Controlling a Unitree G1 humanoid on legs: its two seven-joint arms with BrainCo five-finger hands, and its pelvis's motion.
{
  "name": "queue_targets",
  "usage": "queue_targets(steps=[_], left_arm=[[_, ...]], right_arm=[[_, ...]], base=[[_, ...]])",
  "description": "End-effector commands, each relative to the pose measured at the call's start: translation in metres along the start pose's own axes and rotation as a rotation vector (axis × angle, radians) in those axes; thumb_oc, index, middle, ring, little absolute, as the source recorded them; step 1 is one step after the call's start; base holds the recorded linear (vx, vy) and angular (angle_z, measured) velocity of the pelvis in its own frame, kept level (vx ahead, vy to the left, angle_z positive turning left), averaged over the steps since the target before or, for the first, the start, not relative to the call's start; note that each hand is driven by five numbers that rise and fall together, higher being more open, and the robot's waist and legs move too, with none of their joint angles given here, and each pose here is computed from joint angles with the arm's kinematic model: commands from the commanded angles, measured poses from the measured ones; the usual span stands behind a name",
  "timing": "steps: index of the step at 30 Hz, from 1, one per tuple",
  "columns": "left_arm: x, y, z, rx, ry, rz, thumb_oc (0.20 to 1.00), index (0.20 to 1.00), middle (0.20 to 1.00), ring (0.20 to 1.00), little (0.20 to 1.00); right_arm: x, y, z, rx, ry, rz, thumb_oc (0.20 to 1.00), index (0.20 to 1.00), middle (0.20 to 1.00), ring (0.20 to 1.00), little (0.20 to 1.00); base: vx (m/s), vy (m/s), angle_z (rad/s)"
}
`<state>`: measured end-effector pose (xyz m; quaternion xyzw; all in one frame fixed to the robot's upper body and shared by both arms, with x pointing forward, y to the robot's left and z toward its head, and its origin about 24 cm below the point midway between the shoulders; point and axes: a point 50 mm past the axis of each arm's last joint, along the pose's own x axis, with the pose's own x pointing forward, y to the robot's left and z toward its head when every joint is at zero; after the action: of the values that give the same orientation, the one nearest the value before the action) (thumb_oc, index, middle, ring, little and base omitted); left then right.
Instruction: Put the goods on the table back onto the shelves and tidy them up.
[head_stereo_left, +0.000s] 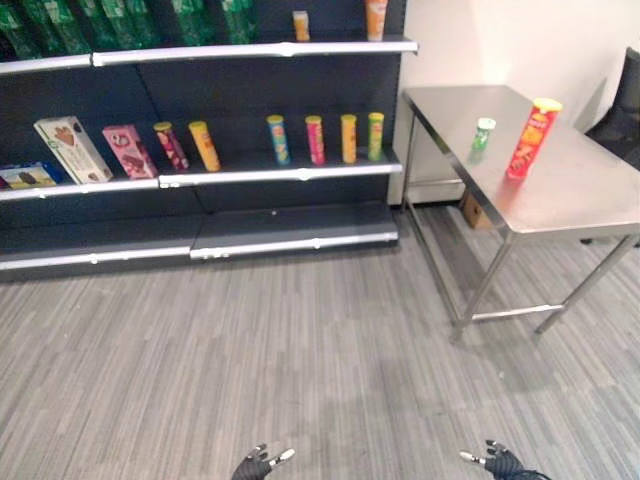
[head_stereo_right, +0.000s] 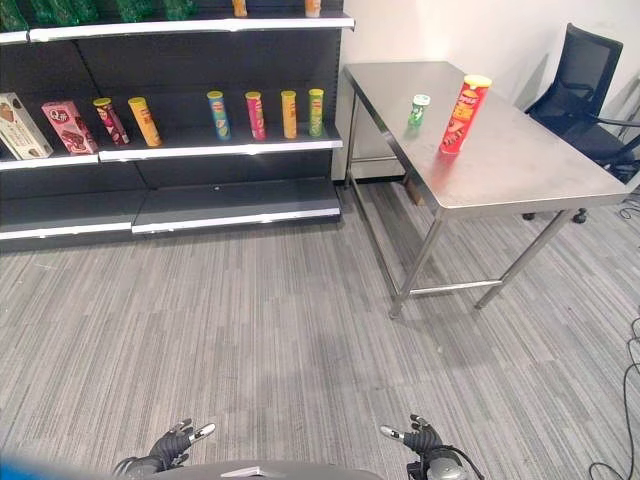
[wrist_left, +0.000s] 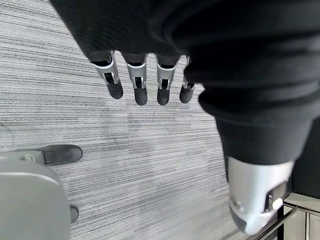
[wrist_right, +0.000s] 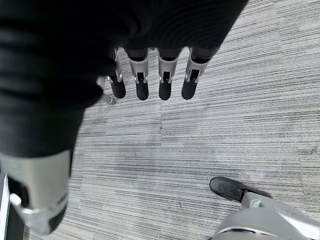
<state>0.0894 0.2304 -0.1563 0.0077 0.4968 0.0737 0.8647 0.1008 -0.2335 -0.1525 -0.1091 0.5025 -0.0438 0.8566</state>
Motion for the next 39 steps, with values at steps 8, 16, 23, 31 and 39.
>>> queue_targets(steps=[8, 16, 23, 31, 39], left_arm=[[0.008, -0.004, 0.019, 0.089, -0.031, 0.023, 1.000, 1.000, 1.000, 1.000, 1.000], [0.007, -0.003, 0.017, 0.086, -0.026, 0.027, 1.000, 1.000, 1.000, 1.000, 1.000], [0.006, 0.010, 0.013, 0.067, 0.005, 0.070, 1.000, 1.000, 1.000, 1.000, 1.000], [0.008, 0.015, 0.028, 0.048, -0.042, 0.093, 1.000, 1.000, 1.000, 1.000, 1.000], [0.011, 0.003, 0.036, 0.081, -0.069, 0.057, 1.000, 1.000, 1.000, 1.000, 1.000]], right_arm=[[0.004, -0.005, 0.015, -0.042, -0.054, -0.016, 1.000, 1.000, 1.000, 1.000, 1.000], [0.004, -0.006, 0.015, -0.043, -0.051, -0.022, 1.000, 1.000, 1.000, 1.000, 1.000], [0.006, -0.005, 0.020, -0.035, -0.052, -0.015, 1.000, 1.000, 1.000, 1.000, 1.000], [0.005, -0.010, 0.023, 0.019, -0.069, -0.032, 1.000, 1.000, 1.000, 1.000, 1.000], [0.001, -0.028, 0.015, 0.045, -0.060, -0.083, 1.000, 1.000, 1.000, 1.000, 1.000]], base=[[0.00, 0.000, 0.00], [0.00, 0.017, 0.00], [0.00, 0.131, -0.11], [0.04, 0.167, -0.32], [0.49, -0.066, 0.08]])
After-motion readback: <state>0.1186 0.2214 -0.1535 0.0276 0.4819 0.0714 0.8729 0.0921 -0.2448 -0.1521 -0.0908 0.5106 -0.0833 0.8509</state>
